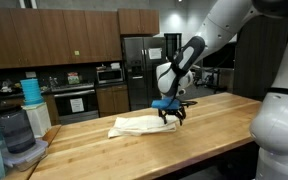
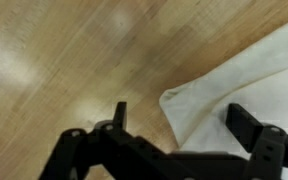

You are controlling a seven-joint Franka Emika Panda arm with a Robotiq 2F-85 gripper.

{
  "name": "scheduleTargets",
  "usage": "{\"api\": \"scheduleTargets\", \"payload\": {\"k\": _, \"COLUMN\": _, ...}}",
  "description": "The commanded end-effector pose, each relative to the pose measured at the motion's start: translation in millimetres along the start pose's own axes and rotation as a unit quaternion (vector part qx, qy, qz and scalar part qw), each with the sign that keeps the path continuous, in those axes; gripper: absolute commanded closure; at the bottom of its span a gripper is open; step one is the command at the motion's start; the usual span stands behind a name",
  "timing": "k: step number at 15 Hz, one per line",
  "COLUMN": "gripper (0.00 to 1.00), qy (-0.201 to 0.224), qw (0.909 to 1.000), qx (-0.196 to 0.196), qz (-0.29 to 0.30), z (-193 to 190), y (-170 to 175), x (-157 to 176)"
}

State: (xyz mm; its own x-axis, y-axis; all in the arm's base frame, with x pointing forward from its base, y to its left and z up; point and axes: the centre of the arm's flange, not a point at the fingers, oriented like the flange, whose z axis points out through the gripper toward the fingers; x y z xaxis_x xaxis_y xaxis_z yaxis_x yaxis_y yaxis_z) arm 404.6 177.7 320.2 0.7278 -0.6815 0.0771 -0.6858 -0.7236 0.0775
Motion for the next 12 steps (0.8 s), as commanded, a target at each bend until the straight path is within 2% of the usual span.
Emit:
{"api": "scheduleTargets", "payload": {"k": 1, "gripper": 0.0, "qy": -0.007, "qw": 0.9999, "qx": 0.006, "qz": 0.009, "z": 2, "y": 4, "x": 2}}
{"api": "scheduleTargets", "payload": {"k": 5, "gripper": 0.01, "qy": -0.014, "qw": 0.9999, "qx": 0.002, "qz": 0.001, "z": 12, "y": -7, "x": 10}}
{"api": "scheduleTargets", "payload": {"k": 7, "gripper": 0.06, "qy": -0.016, "qw": 0.9999, "qx": 0.005, "qz": -0.003, "z": 17, "y": -13, "x": 14}}
{"api": "scheduleTargets", "payload": {"k": 8, "gripper": 0.13, "qy": -0.016, "qw": 0.9998, "qx": 0.008, "qz": -0.006, "z": 19, "y": -16, "x": 16}}
{"api": "scheduleTargets", "payload": {"k": 9, "gripper": 0.31, "qy": -0.016, "qw": 0.9998, "qx": 0.01, "qz": -0.009, "z": 22, "y": -19, "x": 18}}
{"api": "scheduleTargets", "payload": {"k": 10, "gripper": 0.32, "qy": -0.015, "qw": 0.9998, "qx": 0.012, "qz": -0.011, "z": 24, "y": -21, "x": 20}}
{"api": "scheduleTargets", "payload": {"k": 12, "gripper": 0.43, "qy": -0.015, "qw": 0.9997, "qx": 0.016, "qz": -0.013, "z": 27, "y": -26, "x": 23}}
